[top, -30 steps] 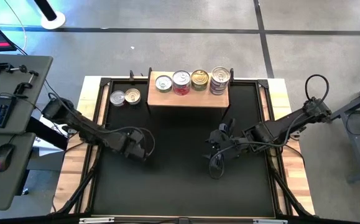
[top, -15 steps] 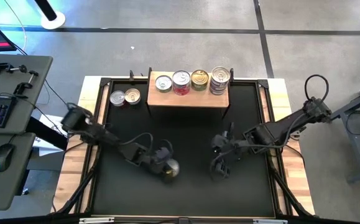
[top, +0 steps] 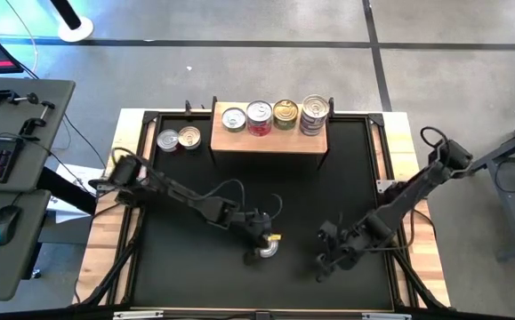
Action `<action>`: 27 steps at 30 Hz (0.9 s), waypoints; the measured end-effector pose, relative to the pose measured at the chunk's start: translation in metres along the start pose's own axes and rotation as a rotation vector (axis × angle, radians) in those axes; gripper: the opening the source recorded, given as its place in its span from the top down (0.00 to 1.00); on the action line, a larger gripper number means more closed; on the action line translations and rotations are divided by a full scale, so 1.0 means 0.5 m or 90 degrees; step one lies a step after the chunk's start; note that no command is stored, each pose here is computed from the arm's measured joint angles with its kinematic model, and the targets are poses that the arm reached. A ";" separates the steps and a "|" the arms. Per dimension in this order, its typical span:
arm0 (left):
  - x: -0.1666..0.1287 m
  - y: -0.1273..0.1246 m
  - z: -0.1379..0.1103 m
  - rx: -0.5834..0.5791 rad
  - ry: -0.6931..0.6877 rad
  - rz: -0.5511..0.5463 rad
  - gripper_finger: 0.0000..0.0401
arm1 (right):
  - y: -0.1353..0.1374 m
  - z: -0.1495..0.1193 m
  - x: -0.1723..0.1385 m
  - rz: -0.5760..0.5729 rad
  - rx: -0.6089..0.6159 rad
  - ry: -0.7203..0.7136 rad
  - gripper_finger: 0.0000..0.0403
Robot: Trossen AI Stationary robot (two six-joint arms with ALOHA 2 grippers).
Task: Stack canned seafood by type on shelf
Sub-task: Stack the light green tuna can on top of the other light green tuna can
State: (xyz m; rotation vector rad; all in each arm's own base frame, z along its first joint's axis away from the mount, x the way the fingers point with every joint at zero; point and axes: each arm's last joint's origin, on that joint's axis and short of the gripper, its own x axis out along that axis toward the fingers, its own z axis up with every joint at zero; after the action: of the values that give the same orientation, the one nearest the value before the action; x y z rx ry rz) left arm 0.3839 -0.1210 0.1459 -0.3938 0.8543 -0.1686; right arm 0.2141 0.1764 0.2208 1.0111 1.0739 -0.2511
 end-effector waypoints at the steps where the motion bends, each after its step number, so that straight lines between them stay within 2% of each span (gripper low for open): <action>1: -0.018 -0.005 0.006 0.026 0.004 0.003 1.00 | 0.000 -0.003 0.007 0.029 0.005 -0.016 0.22; 5: -0.090 -0.017 0.001 0.112 0.024 0.058 1.00 | 0.012 -0.001 0.017 0.136 0.020 -0.142 0.22; 8: -0.123 -0.026 -0.026 0.121 -0.015 0.082 1.00 | 0.026 0.013 0.013 0.184 -0.012 -0.233 0.22; 11: -0.141 -0.039 -0.056 0.085 -0.105 0.041 1.00 | 0.033 0.033 0.010 0.187 -0.079 -0.275 0.22; 13: -0.138 -0.039 -0.081 0.062 -0.149 0.018 1.00 | 0.030 0.051 0.013 0.173 -0.093 -0.272 0.22; 15: -0.133 -0.036 -0.099 0.051 -0.186 0.025 1.00 | 0.019 0.070 0.022 0.141 -0.093 -0.247 0.25; 18: -0.125 -0.039 -0.101 0.053 -0.225 0.038 1.00 | -0.006 0.092 0.049 0.063 -0.124 -0.197 0.39; 21: -0.103 -0.034 -0.114 0.110 -0.198 0.056 1.00 | -0.033 0.114 0.090 -0.011 -0.119 -0.153 0.70; 22: -0.100 -0.035 -0.119 0.135 -0.187 0.057 1.00 | -0.039 0.122 0.107 -0.022 -0.113 -0.143 0.82; 23: -0.096 -0.036 -0.122 0.154 -0.182 0.058 1.00 | -0.040 0.128 0.122 -0.018 -0.117 -0.131 0.91; 24: -0.093 -0.038 -0.123 0.164 -0.183 0.055 1.00 | -0.040 0.132 0.136 -0.013 -0.126 -0.123 0.95; 27: -0.083 -0.039 -0.136 0.180 -0.163 0.065 1.00 | -0.033 0.131 0.171 -0.009 -0.131 -0.101 0.96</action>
State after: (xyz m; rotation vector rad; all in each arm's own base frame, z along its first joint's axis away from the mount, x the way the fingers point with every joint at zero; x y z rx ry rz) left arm 0.3054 -0.1445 0.1427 -0.1029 0.5863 -0.1383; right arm 0.2866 0.1399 0.1481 0.7861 0.9420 -0.2244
